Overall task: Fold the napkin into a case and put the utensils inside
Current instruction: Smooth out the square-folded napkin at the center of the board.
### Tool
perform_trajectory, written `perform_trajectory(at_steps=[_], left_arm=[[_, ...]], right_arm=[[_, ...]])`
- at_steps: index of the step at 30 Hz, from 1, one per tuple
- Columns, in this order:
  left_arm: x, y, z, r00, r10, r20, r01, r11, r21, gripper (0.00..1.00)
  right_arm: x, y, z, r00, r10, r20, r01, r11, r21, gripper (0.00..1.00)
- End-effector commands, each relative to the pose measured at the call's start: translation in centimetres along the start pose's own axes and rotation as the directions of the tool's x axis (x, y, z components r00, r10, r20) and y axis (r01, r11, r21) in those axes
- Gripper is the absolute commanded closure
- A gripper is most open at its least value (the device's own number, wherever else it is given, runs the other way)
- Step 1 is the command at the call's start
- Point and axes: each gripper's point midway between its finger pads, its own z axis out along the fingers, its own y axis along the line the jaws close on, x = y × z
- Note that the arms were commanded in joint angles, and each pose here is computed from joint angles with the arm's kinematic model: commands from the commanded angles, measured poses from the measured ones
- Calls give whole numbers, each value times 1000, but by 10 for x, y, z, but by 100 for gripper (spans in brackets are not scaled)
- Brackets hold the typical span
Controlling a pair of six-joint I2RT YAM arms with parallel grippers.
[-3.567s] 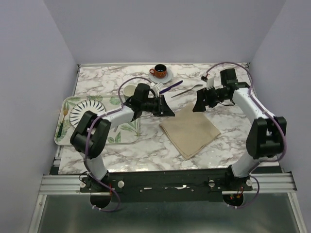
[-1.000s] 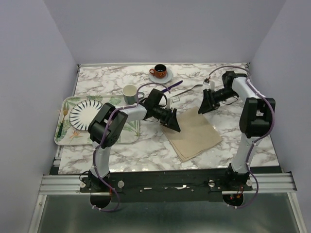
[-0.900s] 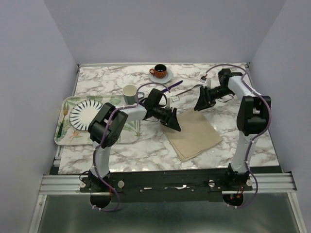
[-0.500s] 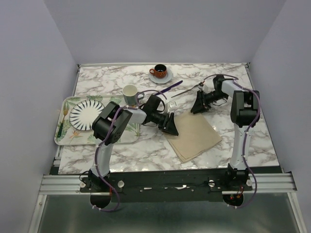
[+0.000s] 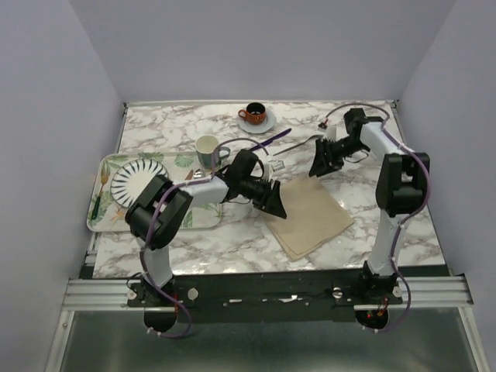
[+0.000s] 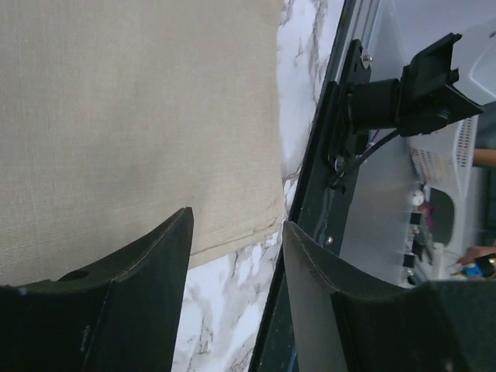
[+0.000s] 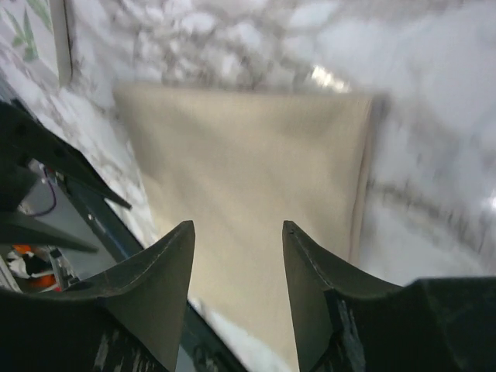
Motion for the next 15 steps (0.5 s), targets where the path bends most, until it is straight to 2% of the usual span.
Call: perform_trajectory(at_steps=[1, 4, 7, 13, 15], left_arm=[[-19, -6, -21, 976, 216, -2, -213, 962, -172, 43], [-16, 9, -29, 953, 294, -78, -304, 916, -261, 44], [-14, 18, -33, 932, 327, -154, -360, 883, -300, 44], [-20, 43, -32, 831, 450, -327, -550, 753, -360, 48], [-19, 44, -29, 799, 481, -360, -593, 730, -341, 49]], right_arm=[[61, -6, -44, 995, -18, -95, 30, 991, 131, 42], [97, -16, -50, 990, 11, -142, 12, 986, 167, 43], [119, -19, -47, 986, 6, -165, 26, 982, 186, 50], [147, -45, -36, 969, 28, -244, 36, 966, 255, 61], [153, -60, -31, 963, 29, -268, 51, 956, 288, 63]])
